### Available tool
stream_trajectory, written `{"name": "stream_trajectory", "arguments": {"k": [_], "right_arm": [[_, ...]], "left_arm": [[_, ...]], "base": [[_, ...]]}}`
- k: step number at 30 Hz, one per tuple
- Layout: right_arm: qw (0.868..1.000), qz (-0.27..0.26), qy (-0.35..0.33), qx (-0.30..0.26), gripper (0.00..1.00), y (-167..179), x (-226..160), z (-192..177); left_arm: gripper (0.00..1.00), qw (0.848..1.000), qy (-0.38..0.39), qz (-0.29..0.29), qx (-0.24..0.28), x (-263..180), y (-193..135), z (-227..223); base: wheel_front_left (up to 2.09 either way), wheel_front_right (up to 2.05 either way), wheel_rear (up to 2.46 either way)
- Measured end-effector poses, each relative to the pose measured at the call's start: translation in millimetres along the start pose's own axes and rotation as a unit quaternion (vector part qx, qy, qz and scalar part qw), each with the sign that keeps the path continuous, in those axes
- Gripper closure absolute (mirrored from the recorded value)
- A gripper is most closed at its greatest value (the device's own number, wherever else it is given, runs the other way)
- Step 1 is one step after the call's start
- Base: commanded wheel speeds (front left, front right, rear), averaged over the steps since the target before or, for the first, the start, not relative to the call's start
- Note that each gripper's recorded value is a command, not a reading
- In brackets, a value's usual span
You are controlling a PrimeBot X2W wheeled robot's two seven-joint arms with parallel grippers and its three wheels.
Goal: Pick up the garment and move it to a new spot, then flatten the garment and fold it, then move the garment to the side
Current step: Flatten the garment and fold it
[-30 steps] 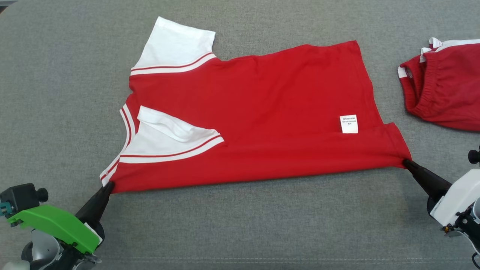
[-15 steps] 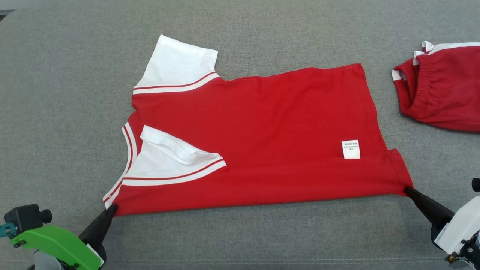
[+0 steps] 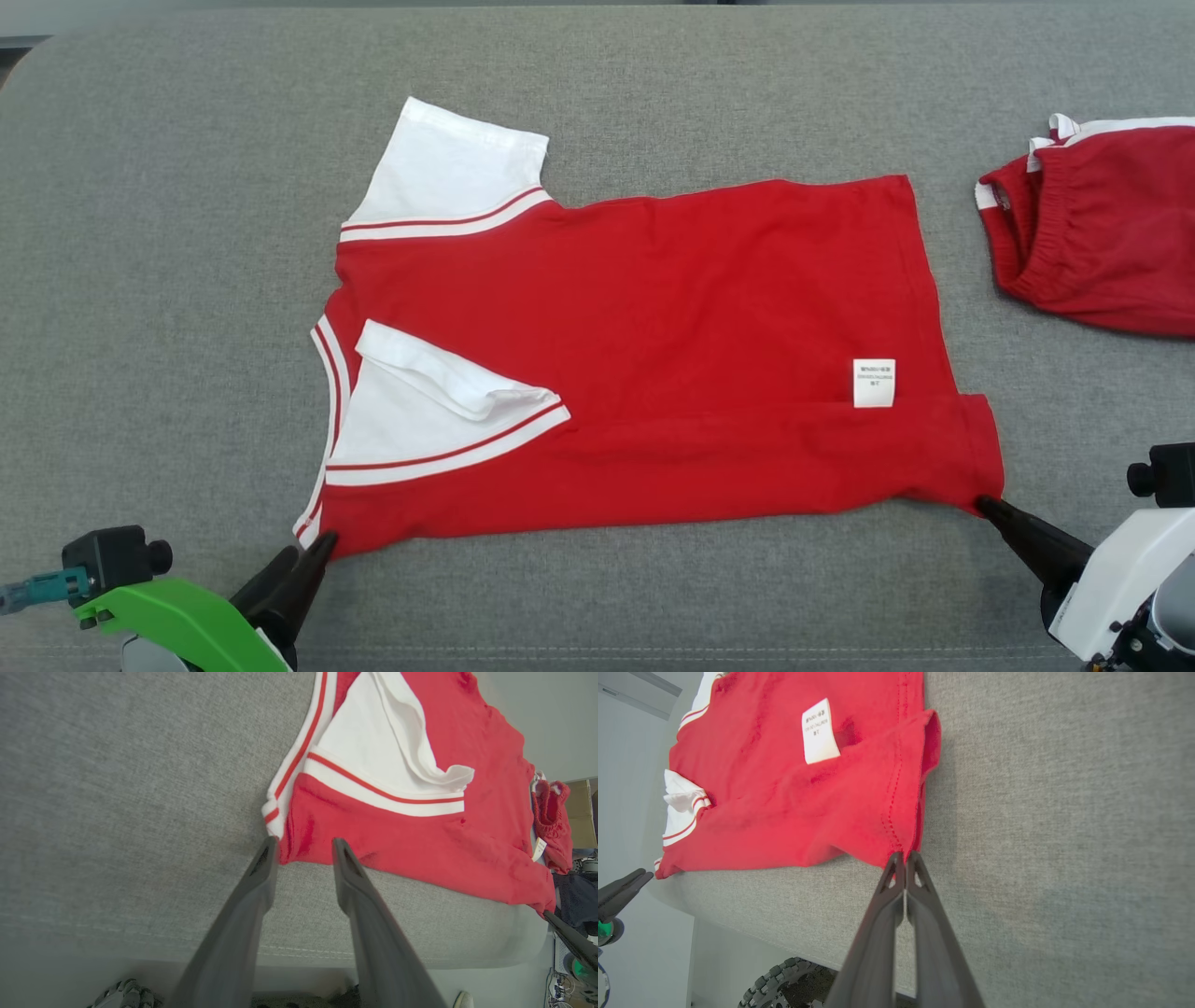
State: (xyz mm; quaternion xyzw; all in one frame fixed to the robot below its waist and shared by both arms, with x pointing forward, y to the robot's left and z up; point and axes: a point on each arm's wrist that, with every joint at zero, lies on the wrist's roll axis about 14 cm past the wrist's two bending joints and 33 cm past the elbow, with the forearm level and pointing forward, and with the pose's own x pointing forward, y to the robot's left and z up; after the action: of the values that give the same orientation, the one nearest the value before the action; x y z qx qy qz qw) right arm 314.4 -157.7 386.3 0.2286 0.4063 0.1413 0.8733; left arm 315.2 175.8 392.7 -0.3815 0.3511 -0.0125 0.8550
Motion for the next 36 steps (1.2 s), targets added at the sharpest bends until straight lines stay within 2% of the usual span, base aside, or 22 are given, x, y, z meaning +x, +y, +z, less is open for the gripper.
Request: {"name": "stream_trajectory", "arguments": {"k": [1,8,15,21,27,31,36], "right_arm": [[1.0,0.001,0.001,-0.005,0.0,1,0,-1],[1.0,-0.009,-0.014,-0.027,0.0,2,-2,4],[0.993,-0.042,-0.091,-0.07,0.0,-13,-7,60],[0.98,-0.022,-0.159,-0.118,0.0,4,10,129],[0.974,-0.007,-0.178,-0.141,0.0,20,39,172],[0.974,0.006,-0.175,-0.142,0.0,29,64,182],[0.977,0.019,-0.146,-0.151,0.0,39,96,175]], "left_arm": [[0.0,1.0,-0.001,0.001,0.001,-1,0,0],[0.0,0.999,-0.019,0.015,0.035,-3,3,5],[0.0,0.99,-0.049,0.034,0.125,-9,9,46],[0.0,0.975,-0.068,-0.016,0.212,16,-38,108],[0.0,0.966,-0.047,-0.046,0.25,47,-73,149],[0.0,0.957,-0.027,-0.064,0.283,69,-98,167],[0.0,0.948,-0.015,-0.078,0.308,97,-123,187]], "base": [[0.0,0.0,0.0],[0.0,0.0,0.0],[0.0,0.0,0.0],[0.0,0.0,0.0],[0.0,0.0,0.0],[0.0,0.0,0.0],[0.0,0.0,0.0]]}}
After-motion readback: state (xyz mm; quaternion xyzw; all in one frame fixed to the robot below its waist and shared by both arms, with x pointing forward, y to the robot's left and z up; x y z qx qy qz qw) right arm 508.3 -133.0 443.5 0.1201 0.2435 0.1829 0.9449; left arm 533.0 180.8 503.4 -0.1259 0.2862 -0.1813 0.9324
